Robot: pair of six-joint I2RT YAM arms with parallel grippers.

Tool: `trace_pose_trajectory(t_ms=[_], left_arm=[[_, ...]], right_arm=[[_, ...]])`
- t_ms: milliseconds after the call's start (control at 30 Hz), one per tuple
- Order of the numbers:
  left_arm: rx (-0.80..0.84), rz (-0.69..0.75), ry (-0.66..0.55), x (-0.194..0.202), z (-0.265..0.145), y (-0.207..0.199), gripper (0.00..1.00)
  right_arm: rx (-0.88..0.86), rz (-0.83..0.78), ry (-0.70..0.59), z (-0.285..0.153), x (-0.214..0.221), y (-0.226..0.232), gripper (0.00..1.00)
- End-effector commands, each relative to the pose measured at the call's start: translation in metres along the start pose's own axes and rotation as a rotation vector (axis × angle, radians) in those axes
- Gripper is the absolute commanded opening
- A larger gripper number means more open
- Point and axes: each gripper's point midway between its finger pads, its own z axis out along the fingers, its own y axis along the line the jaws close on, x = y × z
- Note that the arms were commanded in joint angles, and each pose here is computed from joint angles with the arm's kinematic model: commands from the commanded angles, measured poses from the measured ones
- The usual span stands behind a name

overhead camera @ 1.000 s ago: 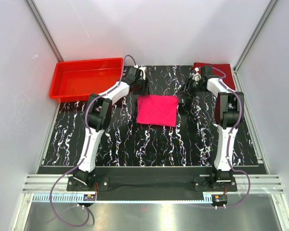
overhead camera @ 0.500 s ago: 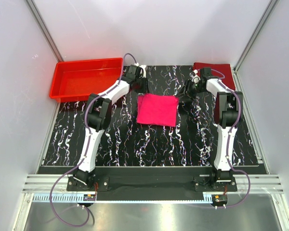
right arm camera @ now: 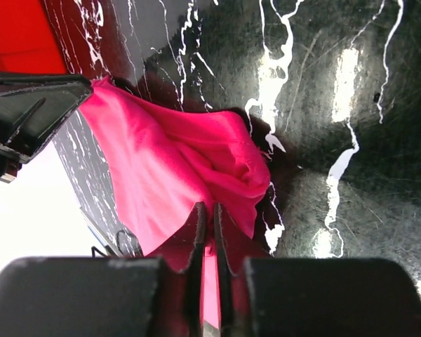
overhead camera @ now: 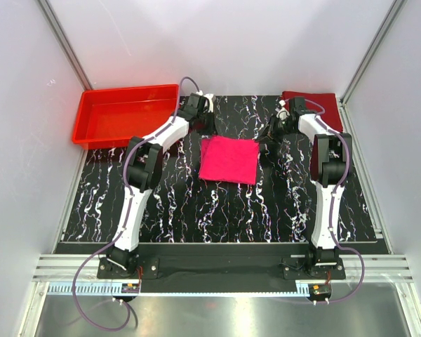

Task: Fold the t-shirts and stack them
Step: Fold the tshirt

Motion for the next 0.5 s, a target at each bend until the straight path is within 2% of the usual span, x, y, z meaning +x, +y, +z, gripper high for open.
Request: trace_pose_trajectory(t_ms=[0,233,467], left_arm=[[0.032,0.031,-0.110,-0.044,-0.037,-0.019,0.00],[-0.036,-0.019,-0.182,-0.055,-0.085,-0.010,0.00],[-0.061,-0.046,-0.198,-0.052,-0.123,-0.014,0.00]], right_arm=[[-0.037,-0.053,-0.048,-0.015,-0.011,0.027,0.07],[-0.057,-0.097,-0.108,-0.051,-0.011,0.065,0.01],[-0.091,-0.093,-0.112,-0.060,-0.003,0.086,0.00]])
